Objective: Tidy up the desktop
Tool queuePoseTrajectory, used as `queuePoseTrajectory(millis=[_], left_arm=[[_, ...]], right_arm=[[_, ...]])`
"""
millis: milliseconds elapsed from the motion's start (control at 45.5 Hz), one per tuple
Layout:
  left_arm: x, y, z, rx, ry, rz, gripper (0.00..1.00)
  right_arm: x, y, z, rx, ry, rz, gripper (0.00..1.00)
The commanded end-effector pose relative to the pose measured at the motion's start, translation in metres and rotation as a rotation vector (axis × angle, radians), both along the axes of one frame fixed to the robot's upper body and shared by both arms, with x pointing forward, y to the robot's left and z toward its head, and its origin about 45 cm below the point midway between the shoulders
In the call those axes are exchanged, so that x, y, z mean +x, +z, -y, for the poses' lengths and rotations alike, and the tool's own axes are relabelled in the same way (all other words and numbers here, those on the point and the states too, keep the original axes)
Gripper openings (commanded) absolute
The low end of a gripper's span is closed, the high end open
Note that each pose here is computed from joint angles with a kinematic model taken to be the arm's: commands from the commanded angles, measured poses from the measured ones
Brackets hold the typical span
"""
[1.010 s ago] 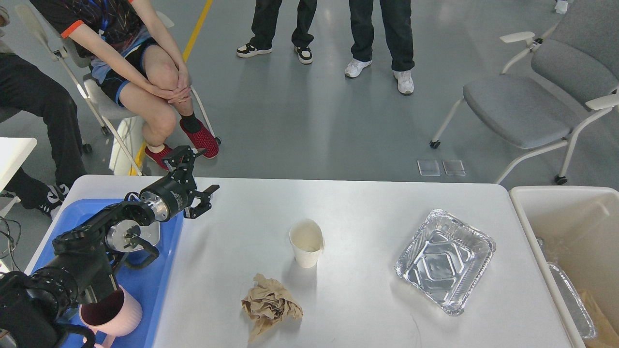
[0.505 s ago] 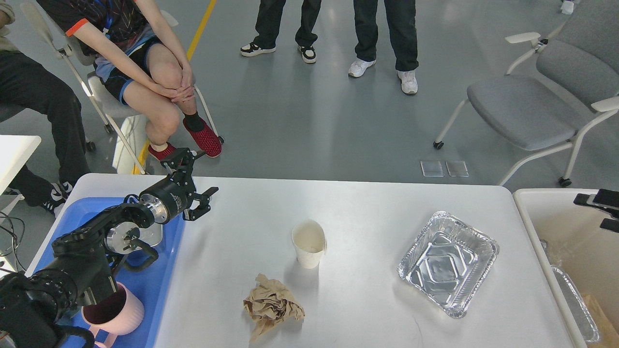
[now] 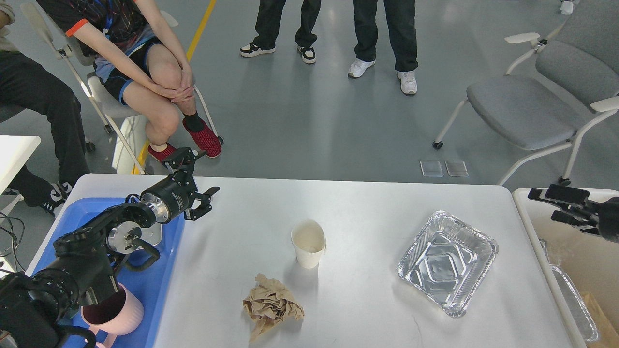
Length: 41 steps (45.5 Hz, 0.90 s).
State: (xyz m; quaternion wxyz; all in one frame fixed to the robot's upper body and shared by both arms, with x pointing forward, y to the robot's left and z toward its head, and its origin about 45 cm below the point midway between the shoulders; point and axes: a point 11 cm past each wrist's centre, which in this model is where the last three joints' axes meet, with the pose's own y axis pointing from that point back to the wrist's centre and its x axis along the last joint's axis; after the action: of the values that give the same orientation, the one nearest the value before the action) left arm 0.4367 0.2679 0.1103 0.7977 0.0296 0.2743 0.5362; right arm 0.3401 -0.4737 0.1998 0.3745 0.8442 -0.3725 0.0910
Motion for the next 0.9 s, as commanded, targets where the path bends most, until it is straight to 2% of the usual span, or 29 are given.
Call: queuePoseTrajectory(millis=[0, 154, 417, 878], left_arm=[[0.0, 0.0, 0.001, 0.0, 0.001, 0.0, 0.98], [0.0, 0.0, 0.002, -0.001, -0.001, 0.0, 0.97], [0.0, 0.0, 0.001, 0.0, 0.001, -0.001, 0.98], [-0.001, -0.002, 0.002, -0.001, 0.001, -0.006, 0.98]], right_arm=[[-0.002, -0.002, -0.004, 0.054, -0.004, -0.048, 1.0], [0.002, -0.011, 0.003, 0.0, -0.021, -0.03, 1.0], [0.009, -0.04, -0.02, -0.181, 0.11, 0.034, 1.0], [0.015, -0.066, -0.055, -0.219, 0.192, 0.07, 1.0]])
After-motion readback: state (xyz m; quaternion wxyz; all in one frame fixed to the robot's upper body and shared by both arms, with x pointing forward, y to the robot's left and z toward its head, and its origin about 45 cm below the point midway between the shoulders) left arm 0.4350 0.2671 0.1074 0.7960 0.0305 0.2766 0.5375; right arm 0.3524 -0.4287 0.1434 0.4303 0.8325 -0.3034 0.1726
